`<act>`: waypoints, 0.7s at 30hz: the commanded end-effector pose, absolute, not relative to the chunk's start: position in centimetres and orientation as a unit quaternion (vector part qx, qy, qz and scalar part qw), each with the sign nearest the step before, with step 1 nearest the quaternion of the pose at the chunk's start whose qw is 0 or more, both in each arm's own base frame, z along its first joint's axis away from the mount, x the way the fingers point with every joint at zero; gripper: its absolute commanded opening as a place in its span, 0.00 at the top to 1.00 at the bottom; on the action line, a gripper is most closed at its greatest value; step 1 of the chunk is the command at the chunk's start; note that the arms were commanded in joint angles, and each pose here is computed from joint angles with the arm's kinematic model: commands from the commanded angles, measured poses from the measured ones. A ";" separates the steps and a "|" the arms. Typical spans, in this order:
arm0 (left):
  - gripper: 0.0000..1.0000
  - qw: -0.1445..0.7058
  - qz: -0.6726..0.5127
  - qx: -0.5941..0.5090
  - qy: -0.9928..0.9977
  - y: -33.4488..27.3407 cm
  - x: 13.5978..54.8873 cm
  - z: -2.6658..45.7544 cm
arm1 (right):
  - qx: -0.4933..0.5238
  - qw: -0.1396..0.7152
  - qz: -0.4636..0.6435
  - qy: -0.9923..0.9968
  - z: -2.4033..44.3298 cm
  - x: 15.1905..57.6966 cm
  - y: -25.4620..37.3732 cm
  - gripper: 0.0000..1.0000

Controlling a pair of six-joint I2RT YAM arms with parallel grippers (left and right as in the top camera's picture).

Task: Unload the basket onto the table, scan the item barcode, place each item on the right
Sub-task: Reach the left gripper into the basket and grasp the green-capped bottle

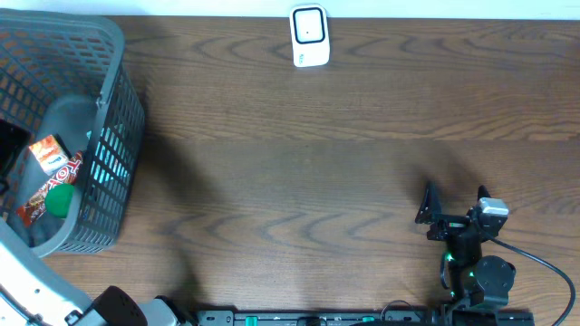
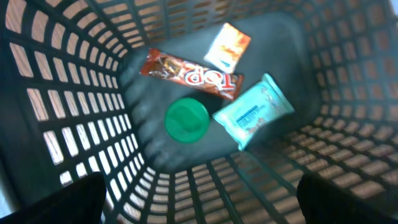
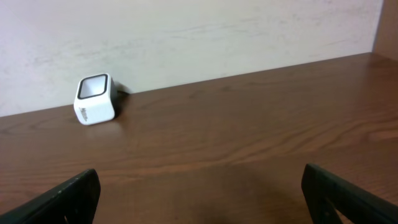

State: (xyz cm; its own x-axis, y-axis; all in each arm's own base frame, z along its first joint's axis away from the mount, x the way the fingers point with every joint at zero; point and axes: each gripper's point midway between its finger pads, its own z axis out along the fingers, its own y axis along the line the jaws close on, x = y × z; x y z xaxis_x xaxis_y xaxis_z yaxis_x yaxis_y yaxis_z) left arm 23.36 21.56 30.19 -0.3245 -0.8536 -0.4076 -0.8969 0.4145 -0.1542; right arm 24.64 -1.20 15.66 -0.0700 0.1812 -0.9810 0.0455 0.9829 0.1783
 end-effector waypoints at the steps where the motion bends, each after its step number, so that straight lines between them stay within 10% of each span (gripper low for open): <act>1: 0.02 0.190 0.052 -0.554 0.809 22.3 22.9 27.3 | 0.080 0.677 0.054 0.730 15.6 24.6 -1.1 0.01; 21: 0.02 0.075 0.049 -0.561 0.823 23.5 23.5 12.4 | 0.080 0.677 0.055 0.730 15.6 24.6 -1.1 0.01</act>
State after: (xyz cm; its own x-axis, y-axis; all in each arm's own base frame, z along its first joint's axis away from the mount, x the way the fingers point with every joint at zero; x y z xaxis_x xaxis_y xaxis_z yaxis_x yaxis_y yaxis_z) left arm 23.68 23.25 14.21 -0.3594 -0.9058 -0.2246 -0.9254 0.3769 -0.0390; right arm 24.64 -1.20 15.65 -0.0704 0.1812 -0.9809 0.0456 0.9829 0.1783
